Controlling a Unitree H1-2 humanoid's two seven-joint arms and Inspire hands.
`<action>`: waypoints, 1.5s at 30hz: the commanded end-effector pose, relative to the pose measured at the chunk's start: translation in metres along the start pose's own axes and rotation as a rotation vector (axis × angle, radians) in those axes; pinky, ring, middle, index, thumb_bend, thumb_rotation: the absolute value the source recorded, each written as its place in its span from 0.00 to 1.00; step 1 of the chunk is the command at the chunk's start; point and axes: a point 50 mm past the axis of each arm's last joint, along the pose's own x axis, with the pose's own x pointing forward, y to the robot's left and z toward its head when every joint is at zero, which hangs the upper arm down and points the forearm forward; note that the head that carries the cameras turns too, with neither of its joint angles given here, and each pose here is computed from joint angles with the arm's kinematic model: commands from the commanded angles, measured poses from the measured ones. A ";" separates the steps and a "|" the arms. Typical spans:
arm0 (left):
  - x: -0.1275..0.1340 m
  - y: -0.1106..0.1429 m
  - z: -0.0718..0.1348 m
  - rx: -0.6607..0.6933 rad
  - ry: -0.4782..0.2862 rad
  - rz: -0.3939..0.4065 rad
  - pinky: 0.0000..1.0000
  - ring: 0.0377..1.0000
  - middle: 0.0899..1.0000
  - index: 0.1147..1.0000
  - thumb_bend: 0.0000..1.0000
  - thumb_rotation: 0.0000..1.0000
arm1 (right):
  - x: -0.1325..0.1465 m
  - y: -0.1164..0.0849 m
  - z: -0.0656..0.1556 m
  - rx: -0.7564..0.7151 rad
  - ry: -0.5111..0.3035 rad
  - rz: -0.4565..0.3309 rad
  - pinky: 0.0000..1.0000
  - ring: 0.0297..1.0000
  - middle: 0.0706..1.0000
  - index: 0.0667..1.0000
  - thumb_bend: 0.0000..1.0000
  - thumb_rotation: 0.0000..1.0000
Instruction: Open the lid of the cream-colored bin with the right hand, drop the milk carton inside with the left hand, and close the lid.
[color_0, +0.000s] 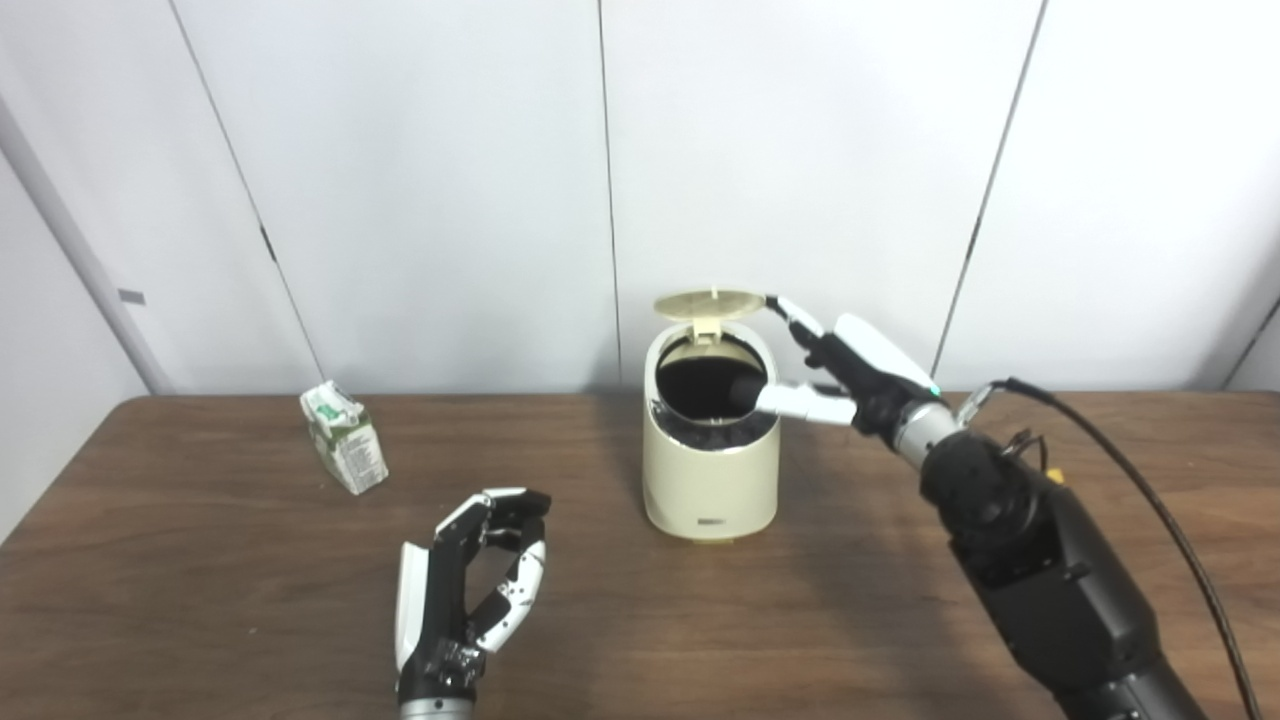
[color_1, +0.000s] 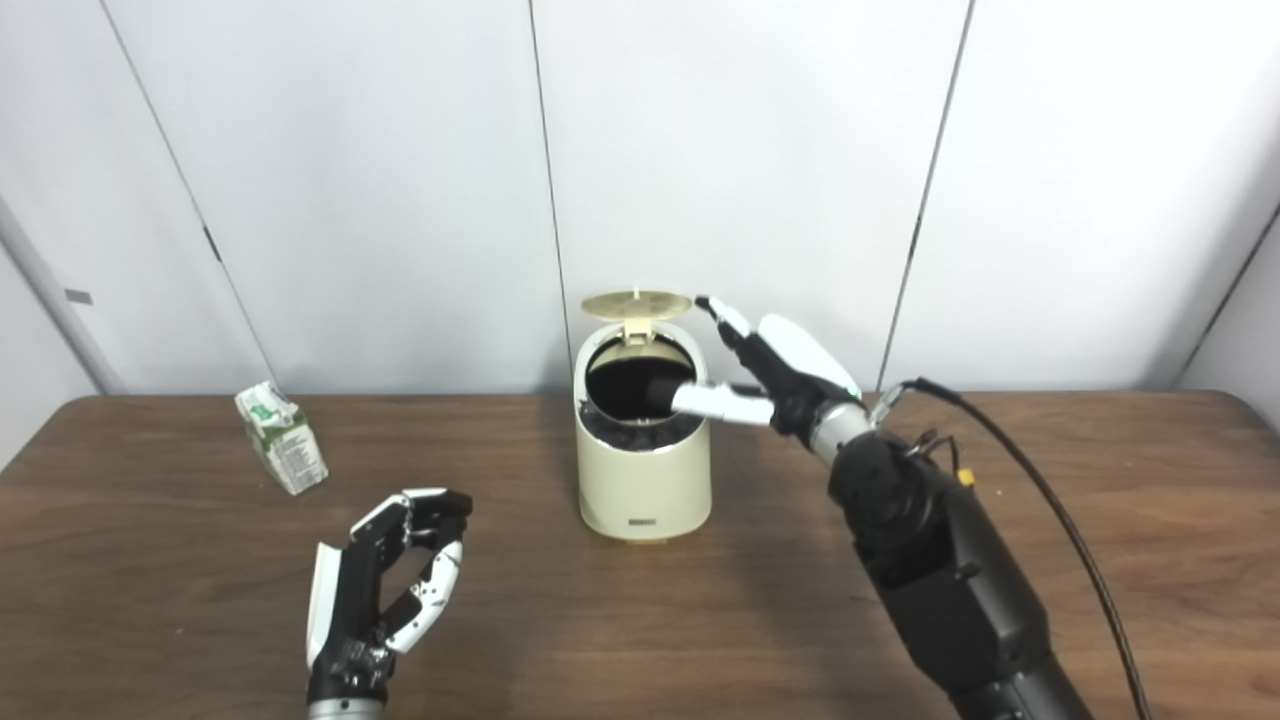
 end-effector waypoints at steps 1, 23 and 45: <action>-0.004 -0.001 -0.005 0.003 -0.007 -0.003 0.53 0.58 0.59 0.56 0.21 0.22 | 0.003 -0.024 0.022 0.011 -0.084 -0.081 0.82 0.96 1.00 1.00 1.00 1.00; -0.004 -0.002 -0.007 0.001 -0.008 -0.002 0.53 0.58 0.59 0.56 0.20 0.18 | -0.123 0.011 -0.017 0.389 -0.297 -0.650 0.69 0.74 0.74 0.73 0.23 0.49; 0.031 0.071 0.067 0.071 -0.289 -0.035 0.59 0.67 0.66 0.66 0.80 0.33 | -0.223 0.052 -0.105 0.551 -0.255 -0.742 0.61 0.69 0.69 0.63 0.28 0.36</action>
